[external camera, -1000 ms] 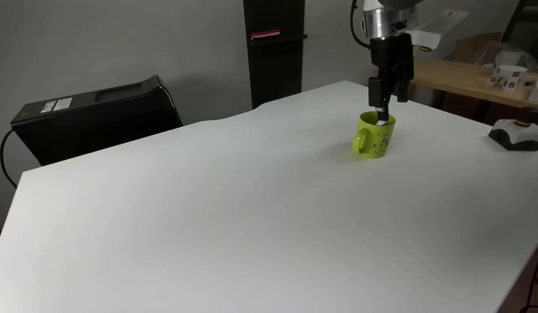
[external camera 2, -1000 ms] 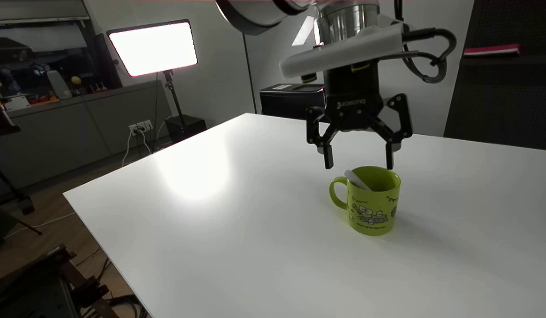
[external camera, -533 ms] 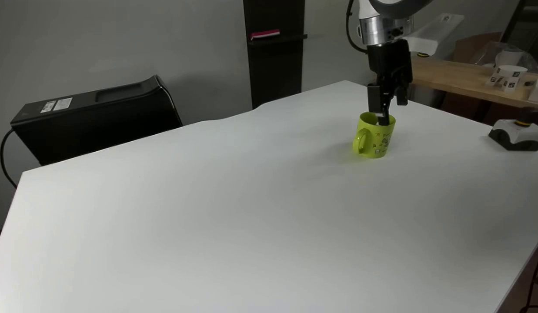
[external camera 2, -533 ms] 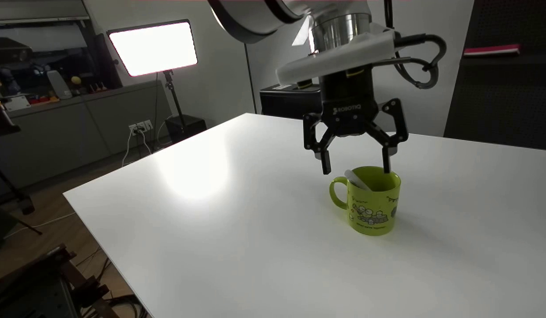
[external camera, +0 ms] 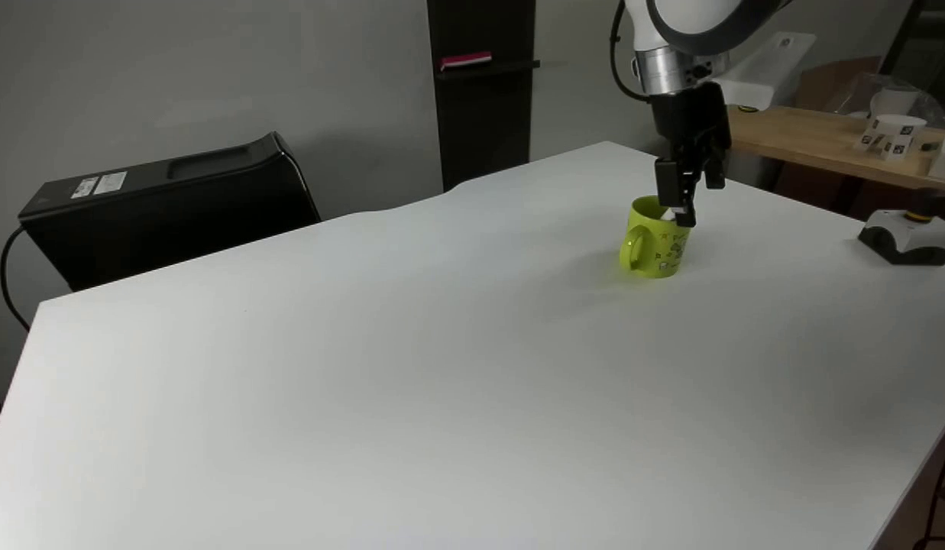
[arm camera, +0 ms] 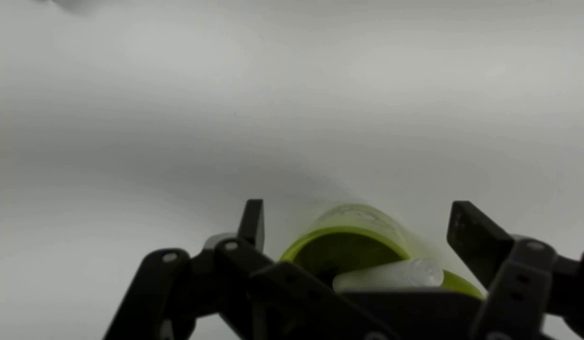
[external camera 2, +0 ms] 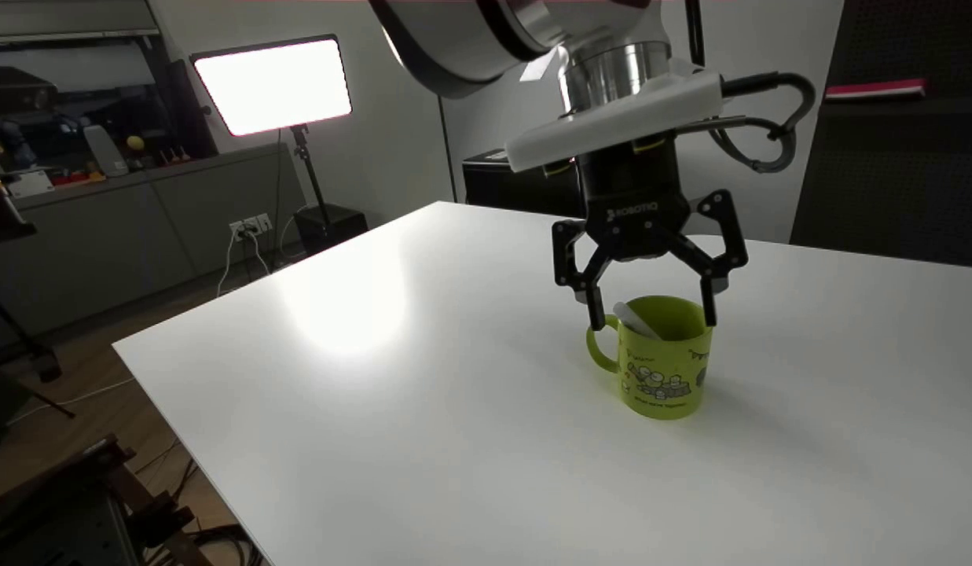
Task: Place the marker on the table
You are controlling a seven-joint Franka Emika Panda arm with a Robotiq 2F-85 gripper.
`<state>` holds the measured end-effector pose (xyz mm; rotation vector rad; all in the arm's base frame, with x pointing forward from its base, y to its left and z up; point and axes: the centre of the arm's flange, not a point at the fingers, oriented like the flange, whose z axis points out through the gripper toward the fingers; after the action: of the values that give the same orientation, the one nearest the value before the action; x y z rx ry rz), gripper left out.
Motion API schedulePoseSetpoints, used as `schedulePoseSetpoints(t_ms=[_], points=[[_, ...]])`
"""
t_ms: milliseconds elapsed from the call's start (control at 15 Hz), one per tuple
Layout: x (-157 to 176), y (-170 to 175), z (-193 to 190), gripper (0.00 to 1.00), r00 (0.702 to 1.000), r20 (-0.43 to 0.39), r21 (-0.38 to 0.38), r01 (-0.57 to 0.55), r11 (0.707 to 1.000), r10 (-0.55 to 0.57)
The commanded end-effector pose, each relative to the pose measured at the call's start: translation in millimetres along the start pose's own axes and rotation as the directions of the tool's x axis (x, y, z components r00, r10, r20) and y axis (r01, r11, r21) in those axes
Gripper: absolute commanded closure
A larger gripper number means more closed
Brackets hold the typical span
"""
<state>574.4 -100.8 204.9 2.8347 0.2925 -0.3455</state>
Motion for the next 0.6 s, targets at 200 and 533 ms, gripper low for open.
schedulePoseSetpoints(t_ms=[200,533], points=[[8.8,-0.2,-1.4,0.00,1.000,-0.004,-0.047,-0.018,0.999,0.018],[12.2,-0.5,-1.9,0.00,0.999,-0.045,-0.049,-0.027,0.998,0.025]])
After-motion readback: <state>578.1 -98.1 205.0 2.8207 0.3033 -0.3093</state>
